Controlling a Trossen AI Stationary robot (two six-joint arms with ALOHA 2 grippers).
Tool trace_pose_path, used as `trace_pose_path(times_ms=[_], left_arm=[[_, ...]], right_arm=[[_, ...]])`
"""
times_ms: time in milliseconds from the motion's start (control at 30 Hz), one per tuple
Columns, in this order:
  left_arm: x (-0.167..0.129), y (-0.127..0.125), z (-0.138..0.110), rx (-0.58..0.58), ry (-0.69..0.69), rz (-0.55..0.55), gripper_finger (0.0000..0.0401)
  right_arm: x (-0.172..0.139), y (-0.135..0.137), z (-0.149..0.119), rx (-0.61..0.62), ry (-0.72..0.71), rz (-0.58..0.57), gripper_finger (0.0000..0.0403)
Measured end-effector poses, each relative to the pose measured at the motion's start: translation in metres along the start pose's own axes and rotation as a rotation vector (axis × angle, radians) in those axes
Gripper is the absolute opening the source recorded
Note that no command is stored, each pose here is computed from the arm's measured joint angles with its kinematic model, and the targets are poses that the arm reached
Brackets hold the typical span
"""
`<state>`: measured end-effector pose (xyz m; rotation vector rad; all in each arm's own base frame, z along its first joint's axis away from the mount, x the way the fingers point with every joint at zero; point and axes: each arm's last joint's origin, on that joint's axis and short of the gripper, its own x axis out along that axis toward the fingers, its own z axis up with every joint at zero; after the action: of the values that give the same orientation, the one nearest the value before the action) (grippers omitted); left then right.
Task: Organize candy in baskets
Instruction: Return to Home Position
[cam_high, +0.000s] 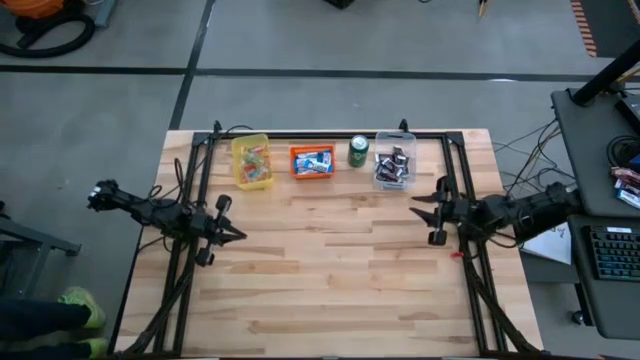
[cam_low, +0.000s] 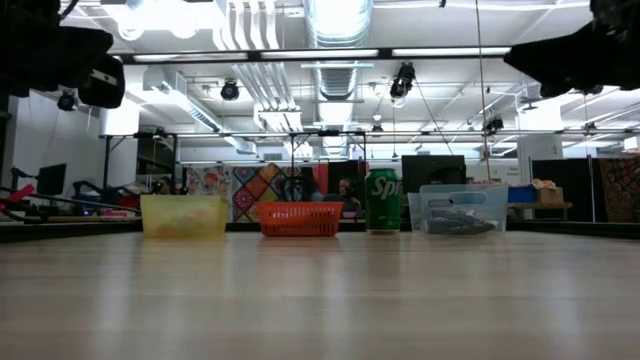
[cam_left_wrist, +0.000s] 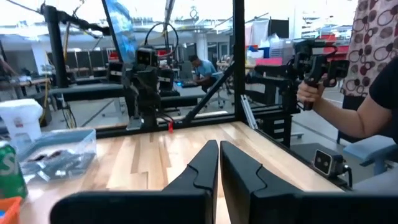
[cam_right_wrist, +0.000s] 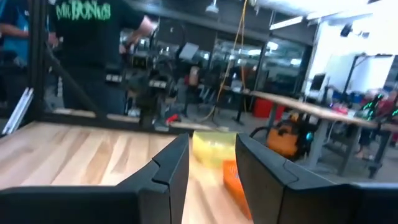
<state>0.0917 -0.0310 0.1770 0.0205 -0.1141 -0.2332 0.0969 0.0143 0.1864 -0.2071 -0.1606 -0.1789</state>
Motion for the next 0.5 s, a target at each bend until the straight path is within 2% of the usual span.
trace_pose_path(times_ms=[100, 300, 500], left_arm=[[-0.001, 0.000, 0.001, 0.029, -0.010, 0.004, 0.0000], [0.000, 0.000, -0.006, 0.029, 0.062, 0.018, 0.0000], [0.002, 0.001, -0.010, 0.012, 0.105, 0.042, 0.0000]], right_arm=[[-0.004, -0.001, -0.001, -0.008, 0.005, 0.005, 0.0117], [-0.004, 0.001, -0.009, 0.014, 0.072, 0.028, 0.0109], [-0.002, 0.004, -0.016, -0.038, 0.142, 0.076, 0.0108]])
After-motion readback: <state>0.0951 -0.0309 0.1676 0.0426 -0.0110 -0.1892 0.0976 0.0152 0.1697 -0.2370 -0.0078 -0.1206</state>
